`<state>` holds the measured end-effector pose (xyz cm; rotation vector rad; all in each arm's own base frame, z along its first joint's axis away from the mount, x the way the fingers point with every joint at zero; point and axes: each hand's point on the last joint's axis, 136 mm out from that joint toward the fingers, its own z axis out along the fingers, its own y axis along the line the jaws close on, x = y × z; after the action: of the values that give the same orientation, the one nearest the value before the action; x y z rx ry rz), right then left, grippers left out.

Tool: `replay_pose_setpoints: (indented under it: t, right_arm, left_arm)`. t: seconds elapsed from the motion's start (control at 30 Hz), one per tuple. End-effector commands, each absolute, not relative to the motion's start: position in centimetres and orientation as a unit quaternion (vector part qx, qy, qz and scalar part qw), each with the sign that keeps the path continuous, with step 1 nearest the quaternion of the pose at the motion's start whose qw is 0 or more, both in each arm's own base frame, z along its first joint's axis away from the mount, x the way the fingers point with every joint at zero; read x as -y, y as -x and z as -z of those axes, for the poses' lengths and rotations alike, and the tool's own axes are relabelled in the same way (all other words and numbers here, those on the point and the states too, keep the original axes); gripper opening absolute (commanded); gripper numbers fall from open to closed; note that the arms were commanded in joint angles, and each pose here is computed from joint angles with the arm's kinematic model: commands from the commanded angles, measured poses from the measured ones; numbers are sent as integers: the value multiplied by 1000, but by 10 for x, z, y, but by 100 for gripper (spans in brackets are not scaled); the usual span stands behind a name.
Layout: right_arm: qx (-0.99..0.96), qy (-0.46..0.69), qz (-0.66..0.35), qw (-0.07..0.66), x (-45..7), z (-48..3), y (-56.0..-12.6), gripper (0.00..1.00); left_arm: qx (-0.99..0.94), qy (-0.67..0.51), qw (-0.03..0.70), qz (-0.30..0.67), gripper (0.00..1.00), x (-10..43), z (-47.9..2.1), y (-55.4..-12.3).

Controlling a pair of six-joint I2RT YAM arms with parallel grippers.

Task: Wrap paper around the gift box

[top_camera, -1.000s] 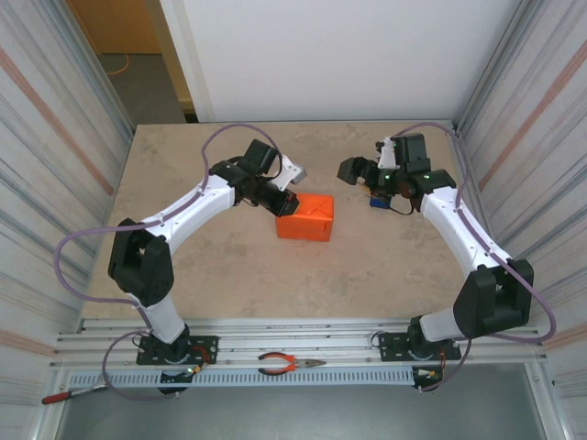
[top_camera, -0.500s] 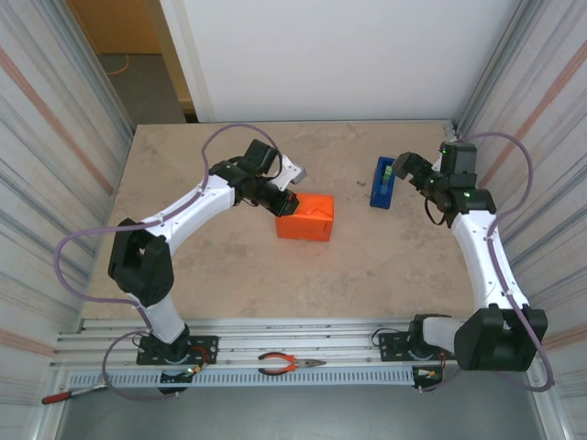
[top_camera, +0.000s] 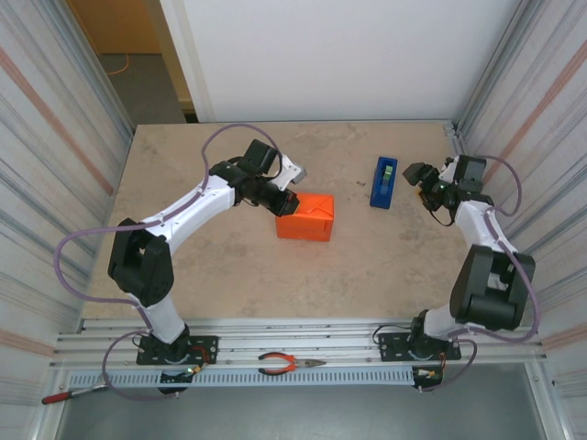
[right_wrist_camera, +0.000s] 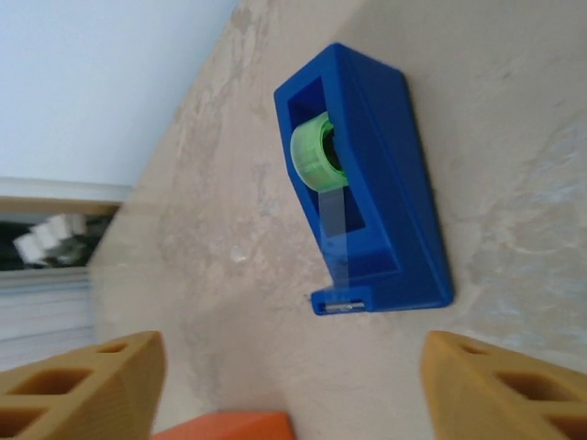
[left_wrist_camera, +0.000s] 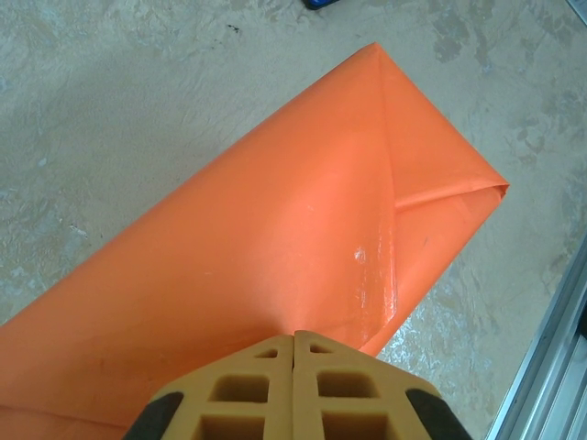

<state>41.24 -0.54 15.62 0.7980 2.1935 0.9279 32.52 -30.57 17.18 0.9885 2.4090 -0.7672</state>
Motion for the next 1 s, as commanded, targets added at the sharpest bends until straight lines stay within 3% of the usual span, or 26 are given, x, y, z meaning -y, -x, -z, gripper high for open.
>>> replay_pose_setpoints:
  t: [0.0,0.1,0.2,0.97]
  right_arm:
    - [-807,-282,-425,297,-7,-156,-426,60]
    - [-803,-283,-445,278,-11,-142,-434,49]
    - [-803,-283,-452,266,-14,-131,-439,44]
    - [-816,-277,-456,222,-35,-86,-459,33]
  left_arm:
    - [-888,-356,137,258,0,295,-128,-303]
    - [-889,-355,134,257,0,295,-126,-302]
    - [-889,-356,134,256,0,295,-126,-302]
    - [-889,-357,130,256,0,295,-121,-300]
